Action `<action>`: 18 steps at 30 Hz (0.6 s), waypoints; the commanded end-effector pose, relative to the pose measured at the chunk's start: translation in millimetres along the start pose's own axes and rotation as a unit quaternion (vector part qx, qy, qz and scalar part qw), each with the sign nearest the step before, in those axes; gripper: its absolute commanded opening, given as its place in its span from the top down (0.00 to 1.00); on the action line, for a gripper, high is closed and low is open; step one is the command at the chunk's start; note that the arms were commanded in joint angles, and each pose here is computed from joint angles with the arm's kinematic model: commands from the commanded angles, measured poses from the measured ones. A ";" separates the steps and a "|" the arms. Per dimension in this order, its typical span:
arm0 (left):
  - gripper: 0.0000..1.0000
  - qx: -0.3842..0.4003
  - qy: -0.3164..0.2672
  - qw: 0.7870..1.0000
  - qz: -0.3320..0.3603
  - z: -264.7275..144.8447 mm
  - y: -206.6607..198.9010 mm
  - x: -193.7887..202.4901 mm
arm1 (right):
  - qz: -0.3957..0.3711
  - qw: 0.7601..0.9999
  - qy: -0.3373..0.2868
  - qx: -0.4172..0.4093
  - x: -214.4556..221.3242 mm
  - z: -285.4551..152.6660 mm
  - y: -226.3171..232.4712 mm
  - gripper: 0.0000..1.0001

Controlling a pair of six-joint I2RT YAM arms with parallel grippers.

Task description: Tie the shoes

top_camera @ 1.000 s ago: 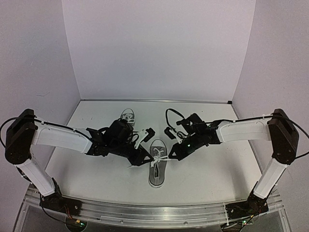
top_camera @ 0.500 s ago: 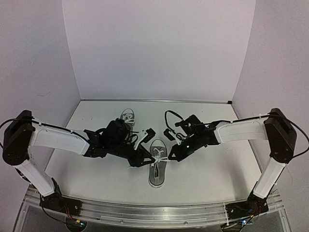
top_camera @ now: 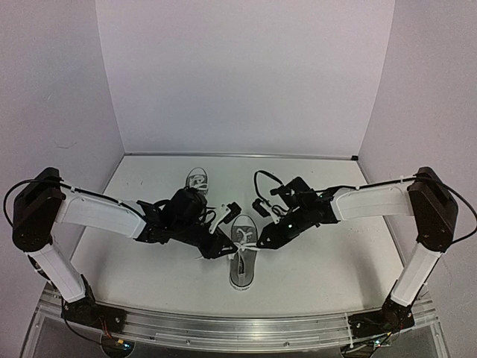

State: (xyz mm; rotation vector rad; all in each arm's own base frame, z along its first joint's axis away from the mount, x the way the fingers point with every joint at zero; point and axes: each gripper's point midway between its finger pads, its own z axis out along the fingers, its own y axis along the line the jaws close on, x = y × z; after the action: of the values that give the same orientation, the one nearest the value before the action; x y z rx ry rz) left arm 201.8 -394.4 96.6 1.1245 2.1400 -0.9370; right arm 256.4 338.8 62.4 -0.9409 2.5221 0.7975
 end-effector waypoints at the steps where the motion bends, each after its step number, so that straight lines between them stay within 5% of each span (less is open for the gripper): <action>1: 0.80 0.006 -0.017 1.000 0.008 -1.2 -4.6 -18.5 | -0.018 0.999 -0.039 -0.020 -21.4 -23.1 14.4 0.69; 11: 0.97 0.002 -0.018 1.000 0.008 -1.8 -3.5 -18.9 | -0.051 0.995 -0.065 -0.059 -32.6 -41.7 36.9 0.60; 18: 1.00 -0.003 -0.019 1.000 0.008 -3.0 -2.3 -19.1 | -0.076 0.993 -0.041 -0.081 -23.3 -22.3 52.3 0.64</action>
State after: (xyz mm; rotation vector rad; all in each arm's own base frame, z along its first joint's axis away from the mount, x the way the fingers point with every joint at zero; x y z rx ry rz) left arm 200.7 -392.6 92.2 1.1312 2.1576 -0.9279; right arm 241.7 352.8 105.7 -1.0335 2.3787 0.9415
